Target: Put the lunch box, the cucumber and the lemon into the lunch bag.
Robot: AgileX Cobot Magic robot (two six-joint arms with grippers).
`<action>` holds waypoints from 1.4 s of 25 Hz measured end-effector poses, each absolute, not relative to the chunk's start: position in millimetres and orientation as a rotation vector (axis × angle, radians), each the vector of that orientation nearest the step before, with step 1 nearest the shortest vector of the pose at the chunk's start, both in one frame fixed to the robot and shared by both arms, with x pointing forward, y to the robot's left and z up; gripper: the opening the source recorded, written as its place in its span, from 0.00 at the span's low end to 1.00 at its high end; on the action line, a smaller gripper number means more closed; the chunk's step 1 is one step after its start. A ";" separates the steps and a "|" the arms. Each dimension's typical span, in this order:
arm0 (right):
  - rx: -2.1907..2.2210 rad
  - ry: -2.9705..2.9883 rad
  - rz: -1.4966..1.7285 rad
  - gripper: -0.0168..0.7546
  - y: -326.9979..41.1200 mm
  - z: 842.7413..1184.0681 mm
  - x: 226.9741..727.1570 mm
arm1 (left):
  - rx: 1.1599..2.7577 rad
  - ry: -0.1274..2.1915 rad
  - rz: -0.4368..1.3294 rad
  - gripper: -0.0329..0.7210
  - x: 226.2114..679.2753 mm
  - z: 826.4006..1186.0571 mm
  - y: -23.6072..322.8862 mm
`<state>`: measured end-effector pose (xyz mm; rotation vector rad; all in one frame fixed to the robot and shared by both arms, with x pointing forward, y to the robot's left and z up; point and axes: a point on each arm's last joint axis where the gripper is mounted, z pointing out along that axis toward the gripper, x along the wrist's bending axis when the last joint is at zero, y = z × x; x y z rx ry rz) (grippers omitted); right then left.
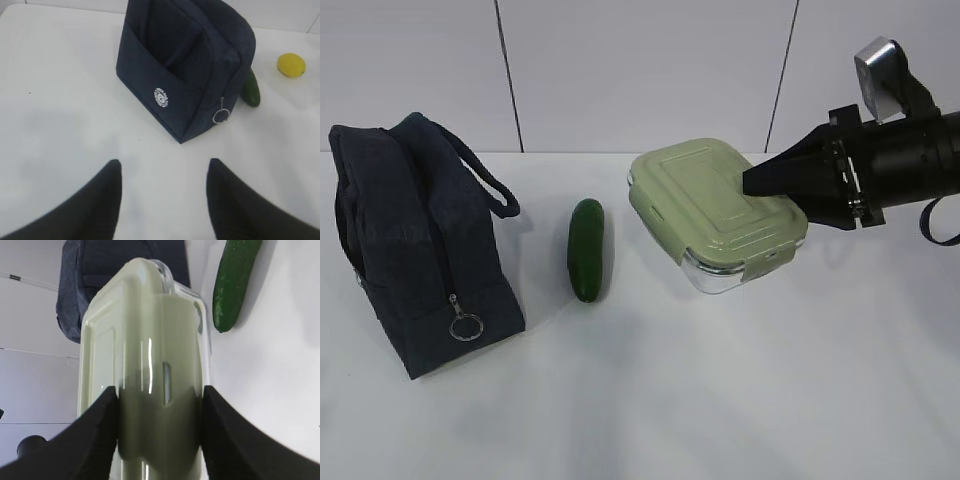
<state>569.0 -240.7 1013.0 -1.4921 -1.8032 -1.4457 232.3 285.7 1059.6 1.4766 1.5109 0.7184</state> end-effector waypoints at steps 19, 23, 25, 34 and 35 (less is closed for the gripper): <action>-1.478 -1.854 -1.421 0.52 -240.9 1021.4 562.0 | 1.033 1.779 0.108 0.75 371.2 1081.5 266.9; -1.476 -1.855 -1.419 0.52 -240.8 1021.4 561.8 | 0.989 1.830 0.026 0.75 403.3 1085.0 264.9; -1.476 -1.855 -1.419 0.52 -240.8 1021.4 561.8 | 0.988 1.861 0.005 0.75 420.0 1083.6 264.8; -1.478 -1.857 -1.418 0.52 -240.9 1021.2 561.8 | 1.027 1.972 -0.062 0.75 478.6 1069.2 264.2; -1.479 -1.858 -1.418 0.52 -241.0 1021.1 561.9 | 1.039 1.984 -0.083 0.75 483.0 1067.1 263.4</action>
